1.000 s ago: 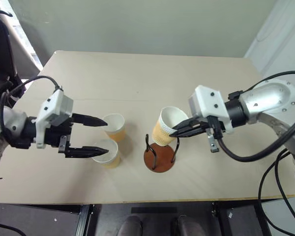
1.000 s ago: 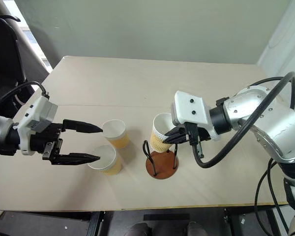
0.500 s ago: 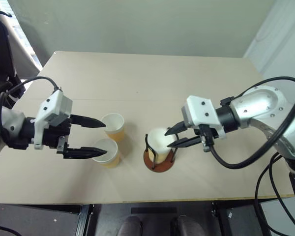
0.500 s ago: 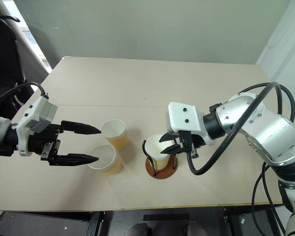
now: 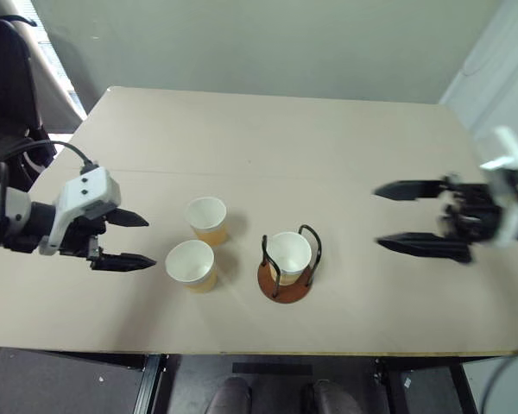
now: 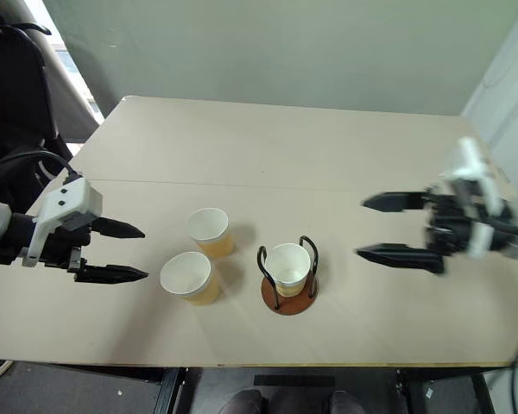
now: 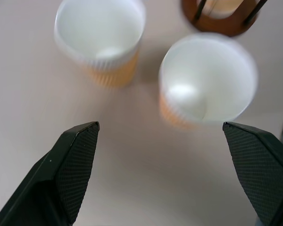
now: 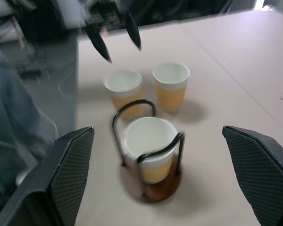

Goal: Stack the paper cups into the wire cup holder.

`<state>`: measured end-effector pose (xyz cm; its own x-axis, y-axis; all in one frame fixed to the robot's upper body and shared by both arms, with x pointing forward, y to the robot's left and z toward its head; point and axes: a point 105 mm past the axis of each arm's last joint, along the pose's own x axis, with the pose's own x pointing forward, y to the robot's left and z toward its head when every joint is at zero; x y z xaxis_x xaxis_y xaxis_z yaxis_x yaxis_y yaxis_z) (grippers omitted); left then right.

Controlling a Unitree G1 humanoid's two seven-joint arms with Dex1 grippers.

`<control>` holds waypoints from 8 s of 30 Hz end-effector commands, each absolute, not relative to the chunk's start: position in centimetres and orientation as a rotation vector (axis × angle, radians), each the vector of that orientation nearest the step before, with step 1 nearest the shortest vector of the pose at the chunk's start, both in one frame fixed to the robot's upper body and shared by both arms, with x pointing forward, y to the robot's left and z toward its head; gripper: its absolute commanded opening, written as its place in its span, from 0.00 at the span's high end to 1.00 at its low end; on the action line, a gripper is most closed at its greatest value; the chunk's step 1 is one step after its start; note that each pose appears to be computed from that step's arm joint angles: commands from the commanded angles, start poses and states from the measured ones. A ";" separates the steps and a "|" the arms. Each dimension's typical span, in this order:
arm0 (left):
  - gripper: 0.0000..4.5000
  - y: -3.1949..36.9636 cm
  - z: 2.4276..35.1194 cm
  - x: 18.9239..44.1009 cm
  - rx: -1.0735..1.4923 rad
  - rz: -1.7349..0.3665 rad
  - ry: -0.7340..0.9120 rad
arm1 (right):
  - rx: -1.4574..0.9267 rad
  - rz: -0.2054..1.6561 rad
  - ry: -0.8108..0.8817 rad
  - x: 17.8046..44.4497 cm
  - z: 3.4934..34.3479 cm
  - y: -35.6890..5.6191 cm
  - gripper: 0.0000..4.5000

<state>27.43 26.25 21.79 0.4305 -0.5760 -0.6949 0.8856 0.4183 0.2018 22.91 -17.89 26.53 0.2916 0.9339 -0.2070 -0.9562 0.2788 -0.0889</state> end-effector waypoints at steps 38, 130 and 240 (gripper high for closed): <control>1.00 22.6 21.9 26.7 0.628 -1.197 0.612 | -0.356 1.266 0.157 19.9 26.6 -17.3 0.00; 0.91 3.5 26.3 32.3 1.366 -1.910 0.106 | -0.376 1.156 0.125 19.1 26.0 -16.1 0.00; 0.91 4.8 28.7 31.9 1.257 -1.888 0.147 | -0.412 1.108 0.150 18.9 25.7 -16.7 0.00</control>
